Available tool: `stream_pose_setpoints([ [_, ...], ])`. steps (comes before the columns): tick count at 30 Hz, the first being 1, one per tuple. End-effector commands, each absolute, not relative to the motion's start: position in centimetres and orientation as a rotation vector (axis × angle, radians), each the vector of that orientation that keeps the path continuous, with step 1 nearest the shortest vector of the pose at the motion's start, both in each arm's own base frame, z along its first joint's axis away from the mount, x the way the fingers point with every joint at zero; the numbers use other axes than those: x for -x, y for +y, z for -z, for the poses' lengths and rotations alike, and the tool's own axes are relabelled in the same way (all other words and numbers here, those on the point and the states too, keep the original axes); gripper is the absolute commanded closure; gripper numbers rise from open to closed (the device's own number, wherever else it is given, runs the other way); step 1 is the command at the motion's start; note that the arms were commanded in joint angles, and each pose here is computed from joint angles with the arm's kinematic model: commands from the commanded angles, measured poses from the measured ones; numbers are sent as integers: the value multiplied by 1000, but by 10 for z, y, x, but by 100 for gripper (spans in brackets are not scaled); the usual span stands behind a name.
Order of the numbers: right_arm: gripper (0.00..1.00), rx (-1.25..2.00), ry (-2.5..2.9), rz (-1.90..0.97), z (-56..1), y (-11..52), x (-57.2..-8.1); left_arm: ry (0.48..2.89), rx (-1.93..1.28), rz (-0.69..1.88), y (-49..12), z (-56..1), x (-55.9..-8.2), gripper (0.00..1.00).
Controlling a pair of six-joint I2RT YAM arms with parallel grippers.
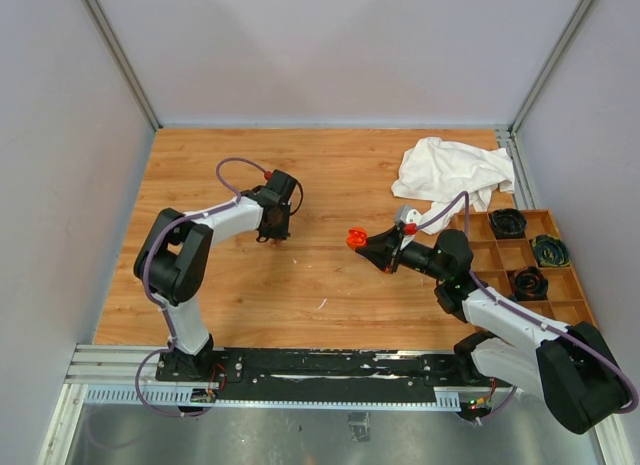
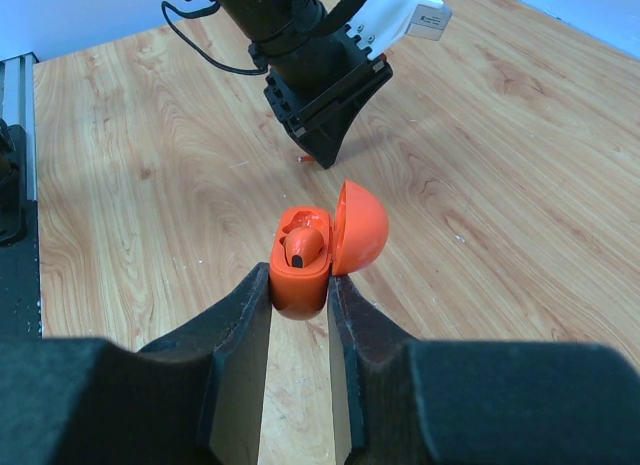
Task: Insert the wireless bluetooth earbuds into the charging case
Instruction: Pick up the earbud from the center of the board.
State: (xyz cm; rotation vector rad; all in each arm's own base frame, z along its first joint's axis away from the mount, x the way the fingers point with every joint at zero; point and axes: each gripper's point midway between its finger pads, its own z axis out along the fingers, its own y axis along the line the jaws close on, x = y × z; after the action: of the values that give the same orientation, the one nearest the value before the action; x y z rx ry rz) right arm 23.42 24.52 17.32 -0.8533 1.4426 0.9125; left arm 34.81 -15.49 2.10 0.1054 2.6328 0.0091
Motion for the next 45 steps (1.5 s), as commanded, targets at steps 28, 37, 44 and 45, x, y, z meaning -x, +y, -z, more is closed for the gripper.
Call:
stream_pose_setpoints([
  [28,99,896,1362,-923,-193,256,-228,2696,-149,4,-159,-21,-340,82],
  [37,99,898,1352,-929,-194,258,-226,2489,-80,175,-183,-70,-350,85],
  [44,99,898,1337,-928,-194,259,-226,2269,-55,277,-214,-120,-348,85],
  [45,99,897,1330,-928,-196,260,-226,2227,-47,301,-219,-129,-347,85],
])
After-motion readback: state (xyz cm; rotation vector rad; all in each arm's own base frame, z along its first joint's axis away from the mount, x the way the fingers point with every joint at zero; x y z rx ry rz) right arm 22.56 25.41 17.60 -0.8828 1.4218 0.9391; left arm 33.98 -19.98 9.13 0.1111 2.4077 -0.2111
